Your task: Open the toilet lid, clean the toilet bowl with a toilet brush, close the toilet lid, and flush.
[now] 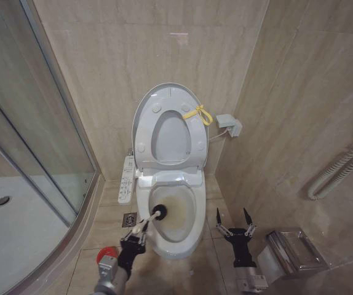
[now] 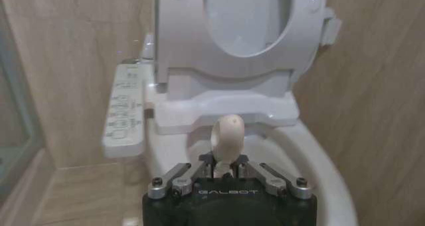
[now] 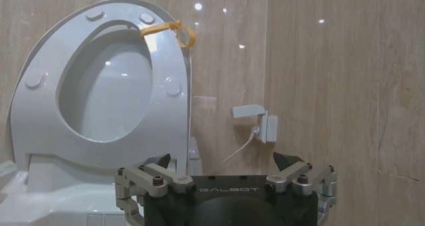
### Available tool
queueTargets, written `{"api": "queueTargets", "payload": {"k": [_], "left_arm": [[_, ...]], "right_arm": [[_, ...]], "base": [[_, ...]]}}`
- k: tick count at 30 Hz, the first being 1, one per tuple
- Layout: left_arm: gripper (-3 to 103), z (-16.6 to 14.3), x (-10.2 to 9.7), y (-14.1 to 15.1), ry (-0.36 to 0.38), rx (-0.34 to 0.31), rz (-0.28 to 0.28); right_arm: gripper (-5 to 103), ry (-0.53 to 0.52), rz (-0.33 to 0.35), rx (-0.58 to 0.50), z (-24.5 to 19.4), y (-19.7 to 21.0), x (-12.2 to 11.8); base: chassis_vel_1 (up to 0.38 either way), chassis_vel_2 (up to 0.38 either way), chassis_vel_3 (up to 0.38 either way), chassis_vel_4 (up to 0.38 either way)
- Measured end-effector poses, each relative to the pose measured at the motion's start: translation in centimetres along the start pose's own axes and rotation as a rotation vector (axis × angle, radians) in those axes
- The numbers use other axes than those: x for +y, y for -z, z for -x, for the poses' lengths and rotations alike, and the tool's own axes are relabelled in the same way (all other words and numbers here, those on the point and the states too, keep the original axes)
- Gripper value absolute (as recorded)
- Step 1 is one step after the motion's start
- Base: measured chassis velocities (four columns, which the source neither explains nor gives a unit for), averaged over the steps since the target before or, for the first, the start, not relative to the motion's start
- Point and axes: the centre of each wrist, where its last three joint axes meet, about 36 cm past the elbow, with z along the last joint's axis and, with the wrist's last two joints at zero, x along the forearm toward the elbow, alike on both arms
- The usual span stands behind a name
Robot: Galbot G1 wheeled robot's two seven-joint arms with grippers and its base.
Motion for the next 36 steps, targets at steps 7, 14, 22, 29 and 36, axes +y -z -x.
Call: {"api": "queueTargets", "payload": {"k": [7,14,22,29,36], "left_arm": [[18,-1.9,-0.5,2.4,-0.010,-0.051,-0.028],[18,-2.4,0.0,0.6,0.020,-0.017,-0.014],[18,-3.0,-1.3,2.1,-0.012,-0.060,-0.051],[18,-3.0,-1.3,1.6,-0.017,-0.053,-0.054],[18,-3.3,-2.0,2.0,-0.029,-0.056,-0.063]], "right_arm": [[100,0.005,0.006,-0.006,0.1,0.1,0.3],[100,0.010,0.004,-0.008,0.1,0.1,0.3],[100,0.017,-0.005,-0.012,0.2,0.1,-0.1],[100,0.016,-0.007,-0.009,0.0,0.1,-0.2],[100,0.017,-0.014,-0.014,0.0,0.3,-0.5]], "base": [[0.000,0.000,0.000,0.000],[0.000,0.000,0.000,0.000],[0.000,0.000,0.000,0.000],[0.000,0.000,0.000,0.000],[0.000,0.000,0.000,0.000]]}}
